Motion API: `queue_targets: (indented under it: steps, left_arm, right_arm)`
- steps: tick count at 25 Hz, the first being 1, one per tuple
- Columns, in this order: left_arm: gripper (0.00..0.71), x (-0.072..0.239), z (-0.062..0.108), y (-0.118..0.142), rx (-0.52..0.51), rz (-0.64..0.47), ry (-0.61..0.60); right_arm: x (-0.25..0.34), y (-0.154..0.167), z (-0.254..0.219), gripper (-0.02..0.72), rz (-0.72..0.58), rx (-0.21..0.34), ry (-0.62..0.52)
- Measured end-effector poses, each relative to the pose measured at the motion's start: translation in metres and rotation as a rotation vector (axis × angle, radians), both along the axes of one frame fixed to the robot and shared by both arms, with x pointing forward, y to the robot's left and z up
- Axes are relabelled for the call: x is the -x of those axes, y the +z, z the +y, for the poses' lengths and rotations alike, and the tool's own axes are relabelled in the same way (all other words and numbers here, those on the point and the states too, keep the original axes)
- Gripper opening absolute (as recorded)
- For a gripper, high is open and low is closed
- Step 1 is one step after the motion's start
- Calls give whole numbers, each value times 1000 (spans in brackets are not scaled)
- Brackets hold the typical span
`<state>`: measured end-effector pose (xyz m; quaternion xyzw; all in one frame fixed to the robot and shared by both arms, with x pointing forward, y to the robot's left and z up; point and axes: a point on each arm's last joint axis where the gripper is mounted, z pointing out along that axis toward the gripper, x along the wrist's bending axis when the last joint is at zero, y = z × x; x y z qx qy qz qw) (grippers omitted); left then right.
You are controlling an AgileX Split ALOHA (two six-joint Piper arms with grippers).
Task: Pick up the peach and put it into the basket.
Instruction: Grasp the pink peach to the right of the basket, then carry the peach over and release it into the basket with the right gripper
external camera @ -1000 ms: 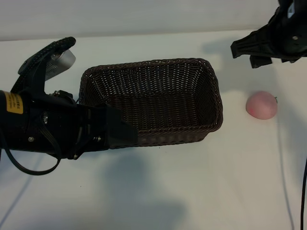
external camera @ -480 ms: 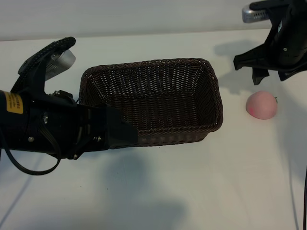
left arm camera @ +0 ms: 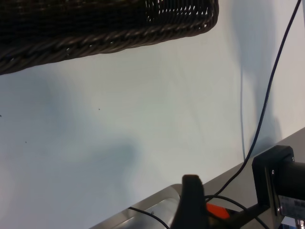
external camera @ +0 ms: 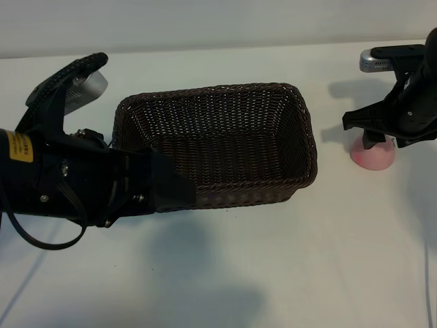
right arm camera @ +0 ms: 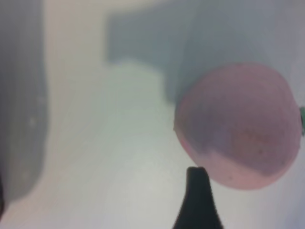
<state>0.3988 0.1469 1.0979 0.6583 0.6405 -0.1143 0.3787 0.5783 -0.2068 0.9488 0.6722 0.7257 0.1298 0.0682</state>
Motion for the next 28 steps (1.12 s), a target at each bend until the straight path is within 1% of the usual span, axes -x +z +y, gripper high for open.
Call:
queue_targets:
  steps: [4, 7, 9, 10, 12, 14, 16, 18, 22, 25, 28]
  left_arm:
    - [547, 0, 0, 0, 0, 0, 0]
    - [547, 0, 0, 0, 0, 0, 0]
    - [547, 0, 0, 0, 0, 0, 0]
    - [547, 0, 0, 0, 0, 0, 0]
    - [547, 0, 0, 0, 0, 0, 0]
    - [547, 0, 0, 0, 0, 0, 0]
    - [547, 0, 0, 0, 0, 0, 0]
    - [547, 0, 0, 0, 0, -1, -1]
    - [547, 0, 0, 0, 0, -1, -1]
    - [547, 0, 0, 0, 0, -1, -1]
    - [547, 0, 0, 0, 0, -1, -1]
  right_arm:
    - [-4, -8, 1, 520, -14, -7, 3]
    - [-7, -22, 2, 520, 2, 2, 15]
    - [-8, -31, 2, 496, 21, 8, 18]
    - [-9, -33, 3, 456, 26, 9, 18]
    - [-9, -33, 3, 324, 24, 6, 8]
    - [-9, -33, 3, 142, 23, 2, -5]
    - [-8, -32, 3, 70, 25, 1, -9]
    - [-8, -29, 2, 47, 26, 1, -9]
    - [-4, -12, 1, 43, 18, -3, -7]
    - [-1, 18, 1, 43, 2, -12, -5]
    - [5, 56, 0, 43, -40, -24, 4]
